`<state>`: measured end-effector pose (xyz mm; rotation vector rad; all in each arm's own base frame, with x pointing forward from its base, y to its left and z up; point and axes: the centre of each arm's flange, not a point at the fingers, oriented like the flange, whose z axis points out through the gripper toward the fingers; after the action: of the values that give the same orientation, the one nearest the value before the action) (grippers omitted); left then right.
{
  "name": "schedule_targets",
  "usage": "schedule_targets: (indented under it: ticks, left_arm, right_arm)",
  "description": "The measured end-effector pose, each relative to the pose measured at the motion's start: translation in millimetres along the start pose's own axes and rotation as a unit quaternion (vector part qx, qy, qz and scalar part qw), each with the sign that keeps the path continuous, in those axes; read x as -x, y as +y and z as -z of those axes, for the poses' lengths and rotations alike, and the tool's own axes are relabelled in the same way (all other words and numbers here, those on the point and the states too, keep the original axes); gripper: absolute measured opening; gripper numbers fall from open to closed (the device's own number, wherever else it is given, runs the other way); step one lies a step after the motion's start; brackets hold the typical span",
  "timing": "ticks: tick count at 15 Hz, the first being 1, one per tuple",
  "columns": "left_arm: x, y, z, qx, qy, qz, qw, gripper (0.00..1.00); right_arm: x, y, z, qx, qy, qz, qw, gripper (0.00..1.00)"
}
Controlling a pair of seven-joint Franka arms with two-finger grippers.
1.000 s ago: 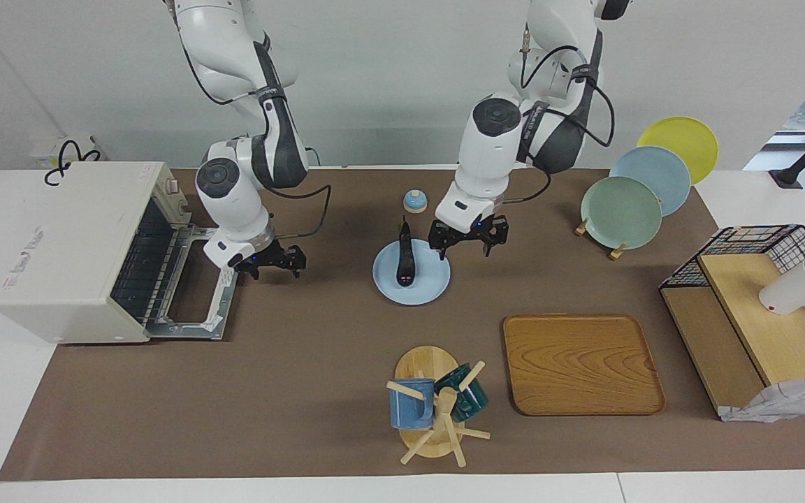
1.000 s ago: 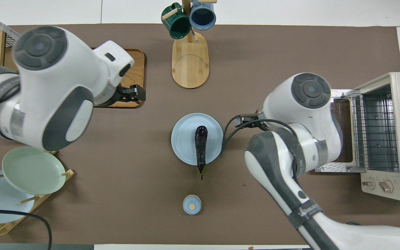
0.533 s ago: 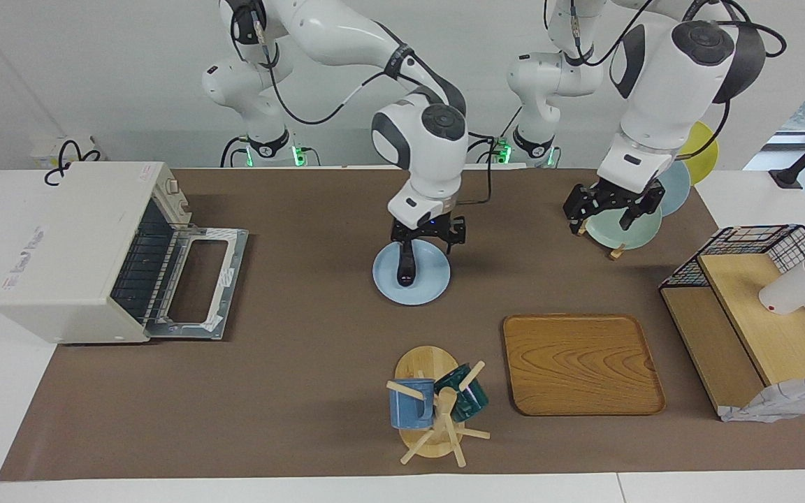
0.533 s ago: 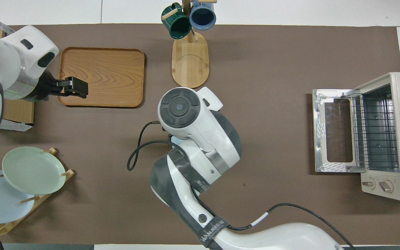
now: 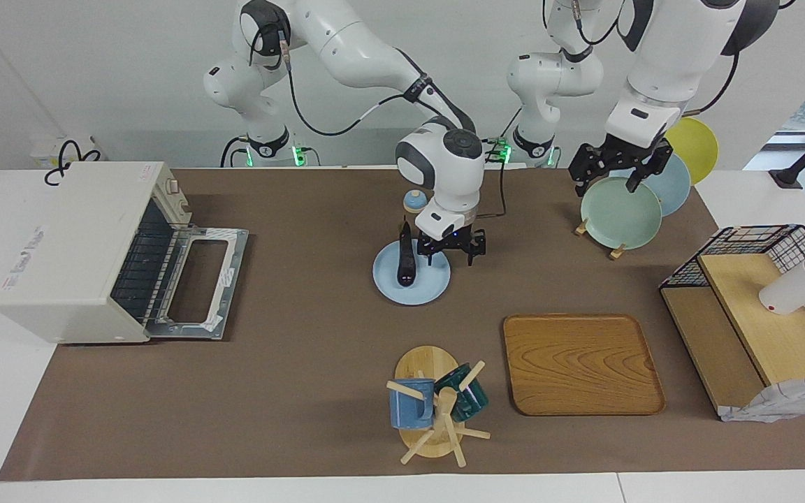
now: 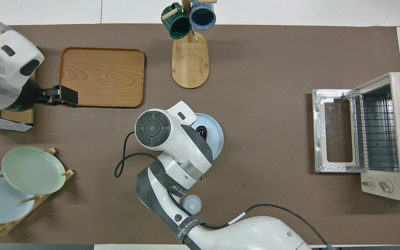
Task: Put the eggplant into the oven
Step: 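Grasp the eggplant on the blue plate with the right gripper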
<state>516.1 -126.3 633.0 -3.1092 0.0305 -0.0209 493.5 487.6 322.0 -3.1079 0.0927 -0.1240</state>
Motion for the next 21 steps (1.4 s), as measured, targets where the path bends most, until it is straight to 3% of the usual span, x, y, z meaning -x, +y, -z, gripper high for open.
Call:
schedule_targets:
  ticks: [4, 6, 9, 20, 21]
  left_arm:
    - [14, -5, 12, -0.004, -0.008, 0.003, 1.000, 1.00]
    - [16, -8, 12, -0.005, -0.013, 0.005, 1.000, 1.00]
    - [16, -10, 11, -0.004, -0.019, 0.007, 1.000, 1.00]
    - [-3, -20, -2, 0.008, -0.038, 0.015, 0.999, 1.00]
    - [-5, -23, -2, 0.009, -0.038, 0.012, 0.999, 1.00]
  right_arm:
    - [18, 3, -11, -0.011, 0.008, 0.008, 1.000, 0.97]
    - [25, 5, -16, -0.010, 0.006, 0.011, 1.000, 0.81]
    - [27, 7, -17, -0.010, 0.006, 0.011, 1.000, 0.68]
    - [33, 16, -29, -0.014, 0.010, 0.010, 1.000, 0.63]
    - [33, 17, -28, -0.015, 0.011, 0.010, 1.000, 0.56]
